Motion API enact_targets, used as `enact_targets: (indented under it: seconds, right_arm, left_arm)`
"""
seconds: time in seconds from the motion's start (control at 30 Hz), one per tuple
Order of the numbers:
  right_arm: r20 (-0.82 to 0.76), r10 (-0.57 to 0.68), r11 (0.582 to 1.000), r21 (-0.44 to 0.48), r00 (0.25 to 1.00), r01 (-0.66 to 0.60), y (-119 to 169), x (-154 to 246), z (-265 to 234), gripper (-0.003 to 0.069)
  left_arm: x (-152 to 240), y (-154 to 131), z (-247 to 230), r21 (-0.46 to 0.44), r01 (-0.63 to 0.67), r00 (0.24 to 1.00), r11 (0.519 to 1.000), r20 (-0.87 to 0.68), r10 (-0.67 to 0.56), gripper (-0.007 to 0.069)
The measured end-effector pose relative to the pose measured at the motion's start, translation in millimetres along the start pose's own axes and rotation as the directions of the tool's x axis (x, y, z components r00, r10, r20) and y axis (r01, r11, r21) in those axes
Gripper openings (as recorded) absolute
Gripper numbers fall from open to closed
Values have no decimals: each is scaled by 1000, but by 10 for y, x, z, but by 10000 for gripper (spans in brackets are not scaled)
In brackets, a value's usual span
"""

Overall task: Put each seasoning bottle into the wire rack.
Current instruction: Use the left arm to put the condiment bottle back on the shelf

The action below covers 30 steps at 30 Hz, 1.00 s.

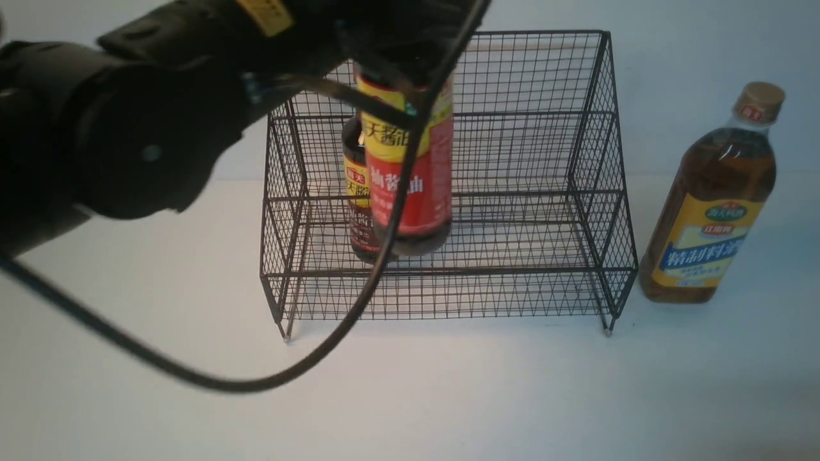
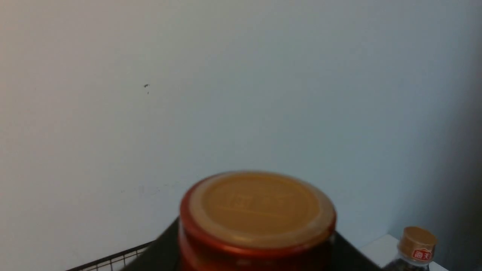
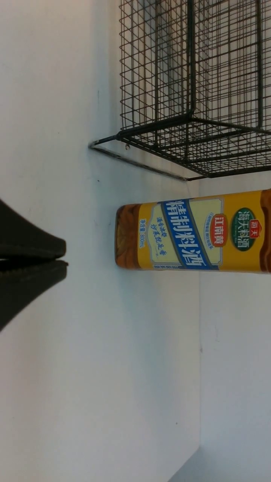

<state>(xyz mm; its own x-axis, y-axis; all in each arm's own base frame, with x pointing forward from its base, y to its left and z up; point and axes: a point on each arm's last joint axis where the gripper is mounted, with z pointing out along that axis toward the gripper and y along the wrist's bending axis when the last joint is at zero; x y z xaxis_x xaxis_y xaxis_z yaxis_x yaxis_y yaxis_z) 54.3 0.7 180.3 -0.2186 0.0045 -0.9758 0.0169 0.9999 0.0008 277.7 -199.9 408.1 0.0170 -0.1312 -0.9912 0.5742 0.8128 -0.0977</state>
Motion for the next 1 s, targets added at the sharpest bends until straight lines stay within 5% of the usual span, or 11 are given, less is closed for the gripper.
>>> enact_targets:
  seconds: [0.63, 1.0]
  right_arm:
    - [0, 0, 1000, 0, 1000, 0, 0, 0, 0, -15]
    - [0, 0, 1000, 0, 1000, 0, 0, 0, 0, -15]
  left_arm:
    - [375, 36, 929, -14, -24, 1000, 1000, 14, 24, 258]
    - [340, 89, 1074, -62, -26, 998, 998, 55, 29, 258]
